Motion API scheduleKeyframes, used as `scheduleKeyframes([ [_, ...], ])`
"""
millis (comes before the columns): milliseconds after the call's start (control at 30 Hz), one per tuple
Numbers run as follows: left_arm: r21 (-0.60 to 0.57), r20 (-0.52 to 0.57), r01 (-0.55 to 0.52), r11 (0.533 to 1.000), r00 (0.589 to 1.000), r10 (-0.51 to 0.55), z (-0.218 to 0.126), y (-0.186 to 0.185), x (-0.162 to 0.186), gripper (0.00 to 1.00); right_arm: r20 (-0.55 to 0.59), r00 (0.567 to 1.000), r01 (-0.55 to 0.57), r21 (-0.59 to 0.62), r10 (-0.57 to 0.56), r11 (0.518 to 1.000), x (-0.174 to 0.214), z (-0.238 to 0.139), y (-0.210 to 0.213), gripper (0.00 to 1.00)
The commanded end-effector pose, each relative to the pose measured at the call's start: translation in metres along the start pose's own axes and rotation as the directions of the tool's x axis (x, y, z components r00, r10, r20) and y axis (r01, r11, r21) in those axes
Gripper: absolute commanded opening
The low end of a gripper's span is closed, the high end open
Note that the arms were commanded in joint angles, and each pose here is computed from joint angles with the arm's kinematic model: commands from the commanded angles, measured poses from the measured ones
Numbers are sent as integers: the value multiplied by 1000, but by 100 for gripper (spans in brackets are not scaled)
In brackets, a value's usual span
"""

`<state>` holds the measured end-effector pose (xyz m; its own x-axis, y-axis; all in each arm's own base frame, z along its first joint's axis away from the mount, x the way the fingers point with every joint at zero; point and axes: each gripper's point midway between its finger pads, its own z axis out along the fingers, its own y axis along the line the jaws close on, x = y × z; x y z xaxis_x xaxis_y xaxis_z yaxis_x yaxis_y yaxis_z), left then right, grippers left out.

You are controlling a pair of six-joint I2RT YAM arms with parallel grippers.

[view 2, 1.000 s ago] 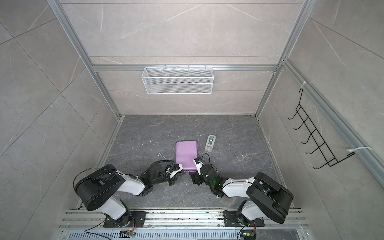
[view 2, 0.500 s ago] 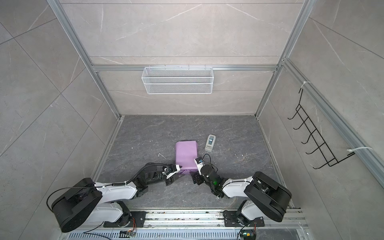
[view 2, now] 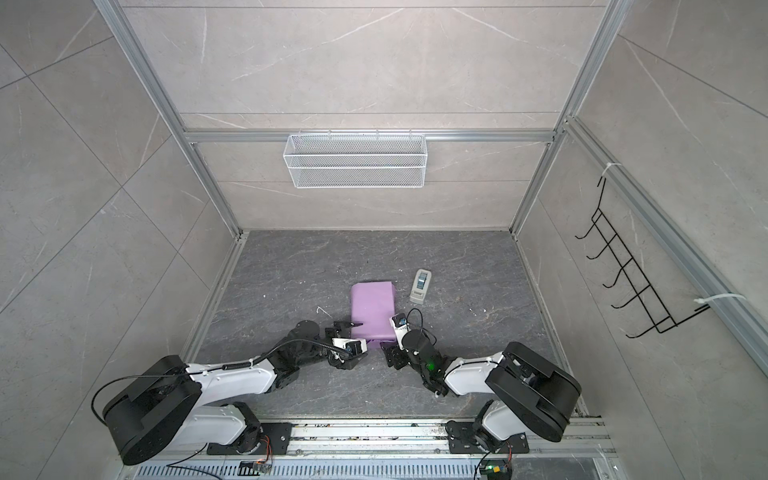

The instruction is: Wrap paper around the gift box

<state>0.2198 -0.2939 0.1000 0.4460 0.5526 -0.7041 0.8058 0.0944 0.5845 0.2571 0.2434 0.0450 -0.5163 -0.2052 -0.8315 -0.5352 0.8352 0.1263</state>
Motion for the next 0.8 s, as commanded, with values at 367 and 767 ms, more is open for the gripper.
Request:
scheduleKeyframes([
  [367,-104,-51,-199,974,980,195,27,19,17,95,2,1000,-22,5,22,1000,0,1,-2,77],
  [767,-81,-63,-152,985,987,147,32,15,34,90,2,1000,-19,7,19,1000,-1,0,-4,77],
])
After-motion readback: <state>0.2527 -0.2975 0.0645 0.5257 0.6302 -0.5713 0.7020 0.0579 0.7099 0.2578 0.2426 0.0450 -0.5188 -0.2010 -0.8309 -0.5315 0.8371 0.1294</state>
